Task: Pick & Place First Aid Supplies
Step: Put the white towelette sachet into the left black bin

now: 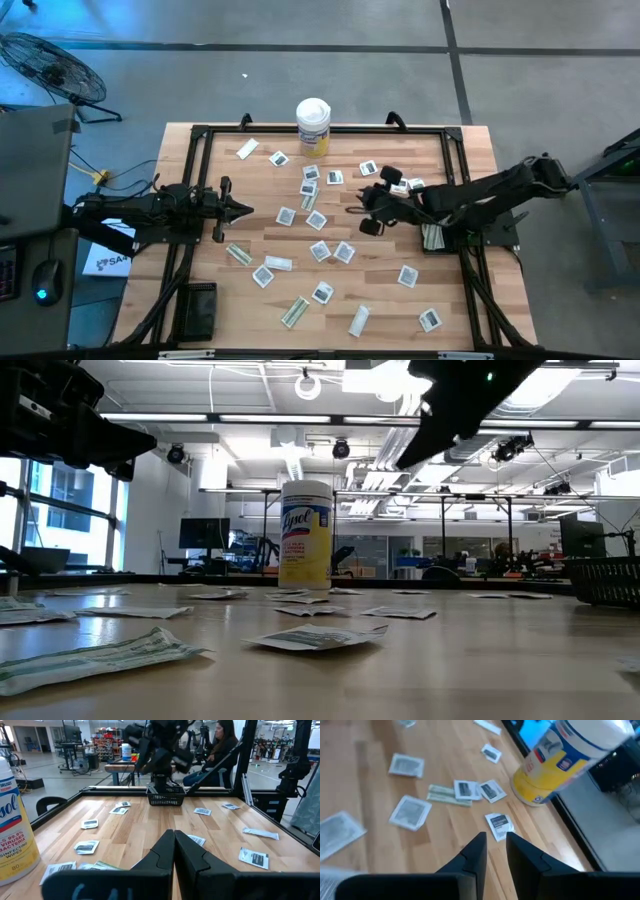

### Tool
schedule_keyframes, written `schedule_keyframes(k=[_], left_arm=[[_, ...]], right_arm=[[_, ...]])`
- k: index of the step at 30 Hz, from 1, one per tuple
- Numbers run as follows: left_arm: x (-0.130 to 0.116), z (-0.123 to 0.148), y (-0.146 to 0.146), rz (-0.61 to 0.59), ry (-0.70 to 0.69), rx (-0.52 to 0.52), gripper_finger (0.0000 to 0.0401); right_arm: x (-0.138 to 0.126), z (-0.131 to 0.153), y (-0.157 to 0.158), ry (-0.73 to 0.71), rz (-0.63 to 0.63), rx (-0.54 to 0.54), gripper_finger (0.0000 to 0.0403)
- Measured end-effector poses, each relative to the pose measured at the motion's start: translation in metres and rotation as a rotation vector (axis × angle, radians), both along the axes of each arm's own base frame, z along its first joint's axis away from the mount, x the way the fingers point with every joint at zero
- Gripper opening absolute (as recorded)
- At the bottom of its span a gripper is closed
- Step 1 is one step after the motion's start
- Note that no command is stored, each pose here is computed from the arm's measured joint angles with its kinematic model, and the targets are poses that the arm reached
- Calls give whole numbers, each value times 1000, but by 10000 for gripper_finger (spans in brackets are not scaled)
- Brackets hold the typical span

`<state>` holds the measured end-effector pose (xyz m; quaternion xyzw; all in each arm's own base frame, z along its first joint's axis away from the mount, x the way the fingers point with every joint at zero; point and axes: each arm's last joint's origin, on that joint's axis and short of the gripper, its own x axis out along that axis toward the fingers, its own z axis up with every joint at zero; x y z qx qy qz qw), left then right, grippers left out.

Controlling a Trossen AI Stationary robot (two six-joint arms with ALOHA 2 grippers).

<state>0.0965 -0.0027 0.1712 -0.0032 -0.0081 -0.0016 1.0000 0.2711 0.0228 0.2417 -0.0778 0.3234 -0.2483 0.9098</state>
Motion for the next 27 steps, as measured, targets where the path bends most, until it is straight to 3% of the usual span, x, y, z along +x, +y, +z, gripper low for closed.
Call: schedule_keyframes(k=[7,12,17,27], left_arm=[[0,0,0,0,0,0,1],[0,0,0,0,0,0,1],[0,0,0,0,0,0,1],[0,0,0,0,0,0,1]], right_arm=[[4,-12,-29,-147,-52,82,66],[6,-10,-41,-171,-75,67,66],[6,-9,-46,-165,-55,45,60],[9,-8,-32,-195,58,137,45]])
